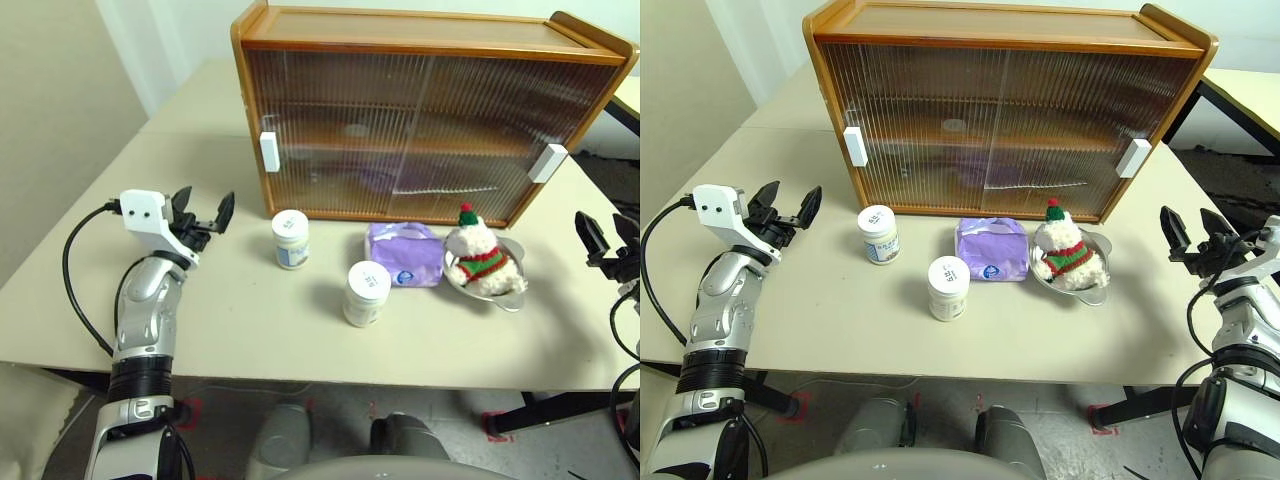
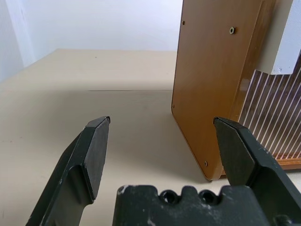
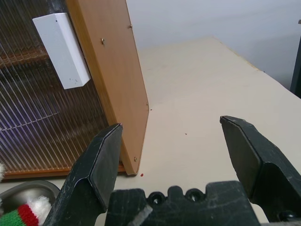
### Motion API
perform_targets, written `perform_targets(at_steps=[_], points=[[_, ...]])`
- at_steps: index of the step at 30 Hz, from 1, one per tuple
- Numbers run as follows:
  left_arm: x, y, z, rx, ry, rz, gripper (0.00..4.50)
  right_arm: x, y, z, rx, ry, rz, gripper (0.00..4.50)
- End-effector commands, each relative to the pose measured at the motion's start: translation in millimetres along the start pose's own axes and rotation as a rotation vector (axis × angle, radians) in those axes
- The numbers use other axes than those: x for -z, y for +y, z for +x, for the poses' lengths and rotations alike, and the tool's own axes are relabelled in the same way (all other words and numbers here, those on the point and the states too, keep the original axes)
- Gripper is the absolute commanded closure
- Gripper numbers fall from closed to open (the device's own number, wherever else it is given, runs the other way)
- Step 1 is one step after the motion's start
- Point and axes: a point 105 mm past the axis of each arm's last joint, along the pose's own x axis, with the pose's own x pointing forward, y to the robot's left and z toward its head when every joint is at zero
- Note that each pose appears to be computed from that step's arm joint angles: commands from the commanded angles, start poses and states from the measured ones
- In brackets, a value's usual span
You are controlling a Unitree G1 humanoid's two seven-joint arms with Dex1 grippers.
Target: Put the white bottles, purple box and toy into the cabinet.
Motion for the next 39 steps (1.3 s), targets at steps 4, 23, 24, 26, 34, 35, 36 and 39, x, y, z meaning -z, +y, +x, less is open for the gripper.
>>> perform_targets(at_steps=[4, 23, 24, 26, 34, 35, 36, 39], points=[[-10.9, 11.8, -5.7, -0.009, -0.04, 0.018, 0.03, -7.3, 47.6, -1.9, -0.379, -0.012, 0.09, 0.0], [-48.6, -6.5, 6.9, 0.183, -0.114, 0.087, 1.83, -19.5, 131.9, -21.4, -0.785, 0.001, 0.162, 0.0], [-49.5, -8.2, 7.9, 0.195, -0.113, 0.094, 2.17, -21.4, 136.6, -21.2, -0.798, -0.003, 0.159, 0.0], [-49.9, -14.0, 11.3, 0.222, -0.103, 0.112, 2.99, -24.4, 144.0, -18.7, -0.816, -0.014, 0.159, 0.0], [-51.7, -32.7, 23.4, 0.288, -0.093, 0.148, 4.47, -24.7, 160.9, -11.2, -0.859, -0.029, 0.152, 0.0], [-51.8, -32.8, 24.7, 0.286, -0.093, 0.15, 4.47, -24.6, 161.5, -11.2, -0.859, -0.031, 0.152, 0.0], [-52.3, -32.5, 26.2, 0.282, -0.093, 0.155, 4.47, -24.2, 161.7, -11.1, -0.857, -0.033, 0.15, 0.0], [-54.2, -32.3, 31.4, 0.278, -0.092, 0.181, 4.47, -22.7, 163.9, -9.8, -0.846, -0.048, 0.132, 0.0]])
